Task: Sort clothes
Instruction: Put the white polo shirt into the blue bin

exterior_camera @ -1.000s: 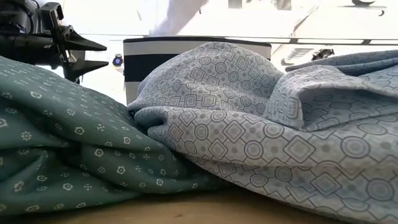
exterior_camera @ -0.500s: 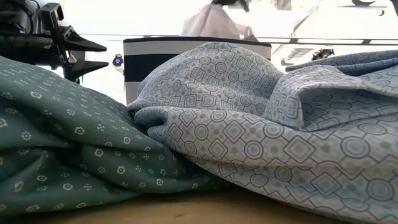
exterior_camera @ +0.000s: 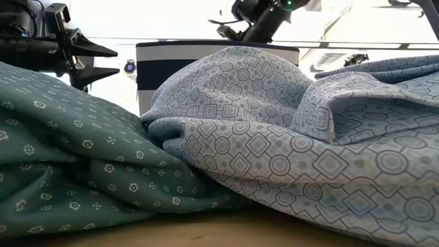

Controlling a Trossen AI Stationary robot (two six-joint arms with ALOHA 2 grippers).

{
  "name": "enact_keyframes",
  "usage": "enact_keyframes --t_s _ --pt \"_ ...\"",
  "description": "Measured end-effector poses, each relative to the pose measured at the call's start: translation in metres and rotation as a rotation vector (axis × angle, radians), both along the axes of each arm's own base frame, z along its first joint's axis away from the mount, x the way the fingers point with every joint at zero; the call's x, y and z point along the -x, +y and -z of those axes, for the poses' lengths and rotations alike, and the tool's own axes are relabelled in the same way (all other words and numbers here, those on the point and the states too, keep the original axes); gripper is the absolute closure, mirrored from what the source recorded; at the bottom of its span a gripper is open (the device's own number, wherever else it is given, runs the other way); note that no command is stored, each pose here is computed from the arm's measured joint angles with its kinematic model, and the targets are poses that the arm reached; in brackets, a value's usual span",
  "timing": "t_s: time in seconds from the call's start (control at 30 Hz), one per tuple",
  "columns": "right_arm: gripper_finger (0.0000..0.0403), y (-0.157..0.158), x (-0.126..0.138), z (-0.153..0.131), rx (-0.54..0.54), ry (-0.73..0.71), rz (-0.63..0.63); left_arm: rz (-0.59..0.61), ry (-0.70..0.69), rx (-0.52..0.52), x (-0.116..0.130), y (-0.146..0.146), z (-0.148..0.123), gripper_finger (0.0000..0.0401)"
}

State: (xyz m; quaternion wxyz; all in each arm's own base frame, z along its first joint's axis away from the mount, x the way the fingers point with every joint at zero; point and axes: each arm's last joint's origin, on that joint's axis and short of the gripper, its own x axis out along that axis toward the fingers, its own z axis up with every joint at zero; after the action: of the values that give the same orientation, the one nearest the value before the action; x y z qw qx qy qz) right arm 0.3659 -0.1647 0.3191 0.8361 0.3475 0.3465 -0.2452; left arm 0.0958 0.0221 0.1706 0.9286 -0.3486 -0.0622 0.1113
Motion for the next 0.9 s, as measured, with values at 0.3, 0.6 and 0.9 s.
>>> enact_keyframes --t_s 0.3,0.6,0.9 --pt "0.0238 -0.009 0.023 -0.097 -0.136 -0.272 -0.158 0.0 0.0 0.0 0.0 0.0 0.0 0.0244" --pt "0.0248 -0.024 0.061 -0.143 0.66 0.143 0.523 0.0 0.004 0.001 0.0 0.0 0.0 0.0244" --pt "0.0261 -0.058 0.043 -0.06 0.276 0.26 0.256 0.001 0.009 0.002 0.0 0.0 0.001 0.0244"
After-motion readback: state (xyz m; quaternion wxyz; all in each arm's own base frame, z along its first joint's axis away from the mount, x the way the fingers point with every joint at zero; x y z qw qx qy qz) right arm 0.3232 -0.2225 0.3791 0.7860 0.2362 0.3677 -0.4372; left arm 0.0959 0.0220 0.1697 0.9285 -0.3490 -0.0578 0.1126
